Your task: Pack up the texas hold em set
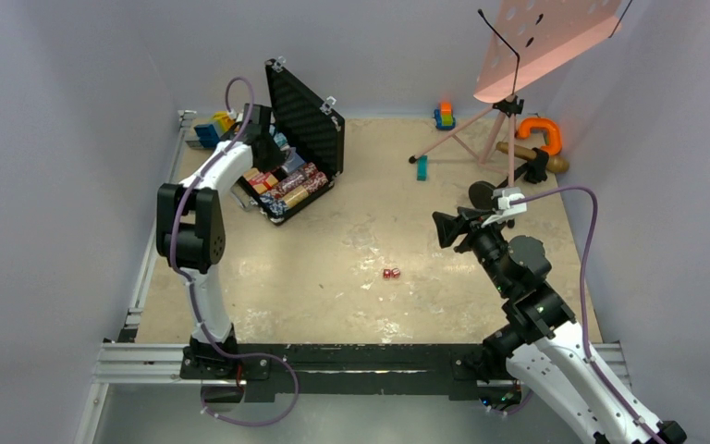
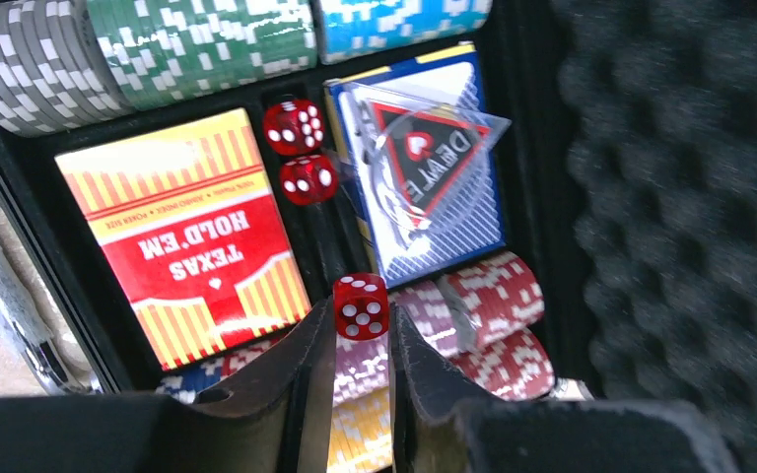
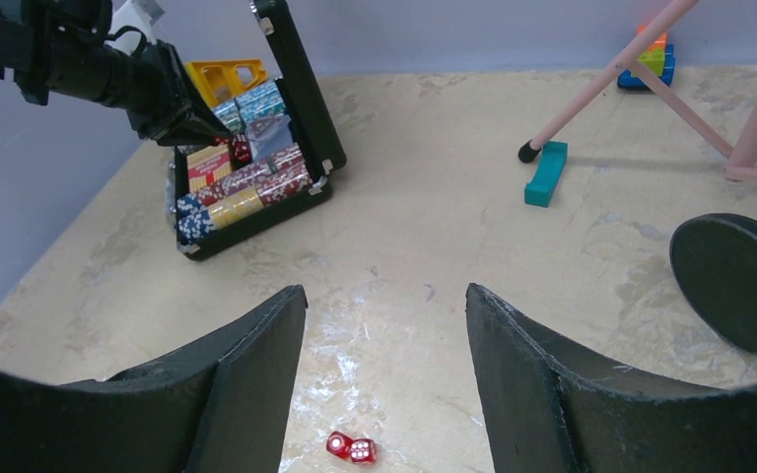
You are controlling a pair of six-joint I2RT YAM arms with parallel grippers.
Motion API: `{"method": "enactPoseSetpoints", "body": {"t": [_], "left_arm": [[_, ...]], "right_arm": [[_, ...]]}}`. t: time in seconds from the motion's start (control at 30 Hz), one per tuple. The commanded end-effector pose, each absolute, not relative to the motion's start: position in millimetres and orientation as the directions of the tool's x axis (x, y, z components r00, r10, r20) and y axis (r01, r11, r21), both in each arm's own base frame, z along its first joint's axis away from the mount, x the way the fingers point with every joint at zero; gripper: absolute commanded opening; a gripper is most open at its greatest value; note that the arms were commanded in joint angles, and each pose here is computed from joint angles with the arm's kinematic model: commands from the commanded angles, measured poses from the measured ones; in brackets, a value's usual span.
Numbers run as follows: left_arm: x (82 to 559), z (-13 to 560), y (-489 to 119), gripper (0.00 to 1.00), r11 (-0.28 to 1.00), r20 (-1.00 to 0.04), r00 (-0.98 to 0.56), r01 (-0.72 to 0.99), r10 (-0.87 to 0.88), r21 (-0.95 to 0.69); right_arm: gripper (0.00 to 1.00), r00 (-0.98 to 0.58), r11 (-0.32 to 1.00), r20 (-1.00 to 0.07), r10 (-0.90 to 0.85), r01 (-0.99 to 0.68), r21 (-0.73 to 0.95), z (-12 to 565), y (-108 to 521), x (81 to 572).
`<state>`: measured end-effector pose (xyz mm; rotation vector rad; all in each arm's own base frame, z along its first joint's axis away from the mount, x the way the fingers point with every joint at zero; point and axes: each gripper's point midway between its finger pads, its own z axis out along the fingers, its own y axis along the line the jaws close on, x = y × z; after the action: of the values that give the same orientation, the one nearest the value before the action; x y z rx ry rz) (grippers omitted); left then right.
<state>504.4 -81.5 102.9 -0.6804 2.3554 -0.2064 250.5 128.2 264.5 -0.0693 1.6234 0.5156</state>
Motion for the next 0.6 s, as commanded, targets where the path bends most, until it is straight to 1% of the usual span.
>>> {"method": "enactPoseSetpoints", "body": {"t": [0.0,0.27,0.57], "left_arm": [[521,109,-70,0.0,0.835,-0.57,-0.613,-0.444,-0.547,-0.324],[533,82,-61,0.0,0.804,-0.521,-0.615,-0.49,-0.592,-0.336],[539,67,-62,0.0,0.812,-0.504,-0.636,-0.479,-0.584,-0.334]], "right_arm": [[0.65,-0.106,0.901,-0.957,0.27,-0.322,0.29,269,124,254],[0.65,-0.111,0.902,-0.957,0.268,-0.321,0.289,268,124,255],[0.65,-0.116,0.902,-0.957,0.265,-0.322,0.289,268,126,256]]}}
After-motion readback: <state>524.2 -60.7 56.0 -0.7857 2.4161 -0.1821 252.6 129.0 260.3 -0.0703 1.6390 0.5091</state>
